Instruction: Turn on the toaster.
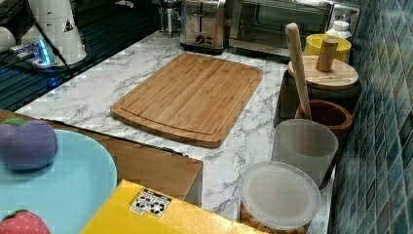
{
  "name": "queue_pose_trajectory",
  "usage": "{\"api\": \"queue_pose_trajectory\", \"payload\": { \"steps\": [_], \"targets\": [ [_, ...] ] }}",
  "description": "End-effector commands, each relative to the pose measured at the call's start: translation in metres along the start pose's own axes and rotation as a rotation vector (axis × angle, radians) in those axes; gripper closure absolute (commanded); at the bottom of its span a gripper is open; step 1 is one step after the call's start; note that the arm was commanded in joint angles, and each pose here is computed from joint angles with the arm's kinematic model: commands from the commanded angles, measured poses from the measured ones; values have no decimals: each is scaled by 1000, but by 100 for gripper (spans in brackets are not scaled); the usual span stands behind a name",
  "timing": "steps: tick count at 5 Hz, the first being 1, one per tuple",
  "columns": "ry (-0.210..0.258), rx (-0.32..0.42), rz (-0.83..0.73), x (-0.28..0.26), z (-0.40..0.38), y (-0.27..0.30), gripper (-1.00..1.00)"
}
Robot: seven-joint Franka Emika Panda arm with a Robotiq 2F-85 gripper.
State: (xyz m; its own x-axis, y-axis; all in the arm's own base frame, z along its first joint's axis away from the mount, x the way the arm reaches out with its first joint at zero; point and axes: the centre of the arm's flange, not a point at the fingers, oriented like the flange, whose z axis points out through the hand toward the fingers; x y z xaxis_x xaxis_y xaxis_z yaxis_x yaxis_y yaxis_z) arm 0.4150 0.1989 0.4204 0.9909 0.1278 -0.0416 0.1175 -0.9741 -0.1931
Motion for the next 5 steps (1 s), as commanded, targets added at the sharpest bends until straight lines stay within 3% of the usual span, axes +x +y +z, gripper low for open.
{"api": "queue_pose_trajectory", "payload": {
  "steps": [1,2,3,5],
  "targets": [
    [-59,57,30,2,34,14,100],
    [-93,68,10,8,44,3,100],
    [-82,51,-13,7,52,-7,100],
    [-126,5,48,18,74,5,100]
  ]
}}
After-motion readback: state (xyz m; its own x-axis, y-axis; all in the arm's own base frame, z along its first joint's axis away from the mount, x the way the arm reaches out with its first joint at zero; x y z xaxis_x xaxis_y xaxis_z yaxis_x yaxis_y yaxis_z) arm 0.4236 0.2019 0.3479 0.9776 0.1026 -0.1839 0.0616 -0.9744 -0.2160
